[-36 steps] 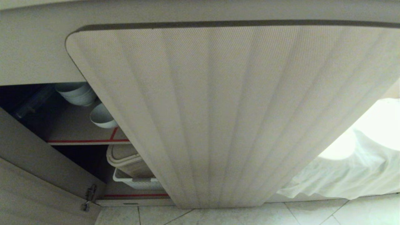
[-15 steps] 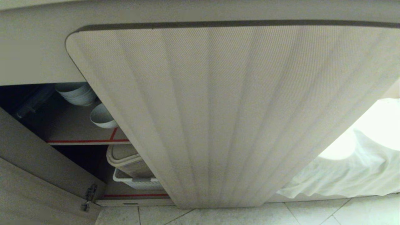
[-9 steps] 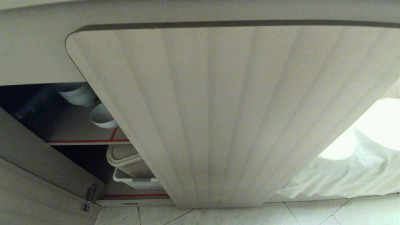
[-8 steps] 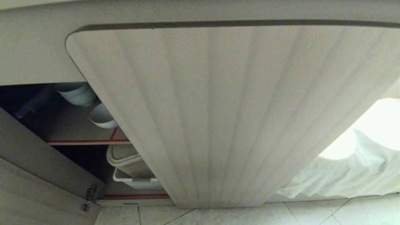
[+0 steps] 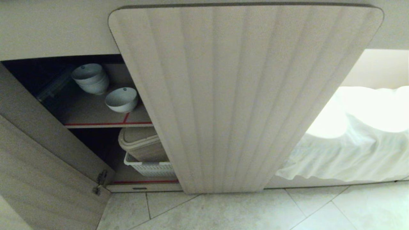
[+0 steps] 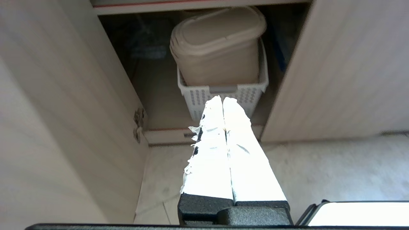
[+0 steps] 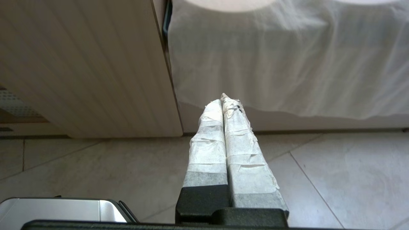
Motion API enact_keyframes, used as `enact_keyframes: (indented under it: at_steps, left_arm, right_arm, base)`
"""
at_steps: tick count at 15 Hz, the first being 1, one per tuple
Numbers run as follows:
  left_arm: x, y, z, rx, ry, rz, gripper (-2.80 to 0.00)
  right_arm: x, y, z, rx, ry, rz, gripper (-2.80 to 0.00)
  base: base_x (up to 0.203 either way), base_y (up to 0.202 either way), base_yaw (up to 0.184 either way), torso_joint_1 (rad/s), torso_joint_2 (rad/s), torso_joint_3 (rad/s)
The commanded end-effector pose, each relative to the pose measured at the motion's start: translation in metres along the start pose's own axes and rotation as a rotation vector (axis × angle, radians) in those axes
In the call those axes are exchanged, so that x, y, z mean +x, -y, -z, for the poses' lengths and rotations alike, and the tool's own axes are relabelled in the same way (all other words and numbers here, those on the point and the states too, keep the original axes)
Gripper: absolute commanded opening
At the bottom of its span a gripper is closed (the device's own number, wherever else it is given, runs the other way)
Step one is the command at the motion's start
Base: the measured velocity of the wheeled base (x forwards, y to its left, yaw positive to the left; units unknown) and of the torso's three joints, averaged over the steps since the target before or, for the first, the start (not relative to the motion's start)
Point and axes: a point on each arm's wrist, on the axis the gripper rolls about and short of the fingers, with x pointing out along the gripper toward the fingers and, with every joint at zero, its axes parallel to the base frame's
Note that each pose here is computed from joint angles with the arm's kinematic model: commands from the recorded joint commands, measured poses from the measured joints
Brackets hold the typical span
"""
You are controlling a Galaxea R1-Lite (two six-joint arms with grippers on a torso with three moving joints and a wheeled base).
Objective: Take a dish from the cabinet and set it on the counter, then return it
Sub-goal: Close the cabinet door
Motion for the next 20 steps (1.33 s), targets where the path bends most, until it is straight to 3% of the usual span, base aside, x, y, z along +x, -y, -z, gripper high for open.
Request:
enact_keyframes:
  at_steps: [1, 20]
  left_arm:
    - [0.0000, 0.0000, 0.0000, 0.000, 0.000, -0.001, -2.80]
    - [0.0000, 0.0000, 0.0002, -0.001, -0.001, -0.001, -2.80]
  right_arm:
    - [0.0000, 0.0000, 0.0000, 0.000, 0.001, -0.002, -2.80]
    - [0.0000, 0.0000, 0.0000, 0.000, 0.001, -0.001, -2.80]
  base:
    - [-0.193, 0.000, 0.000, 0.001, 0.00, 0.009]
    - [-0.179, 0.000, 0.001, 0.000, 0.00, 0.003]
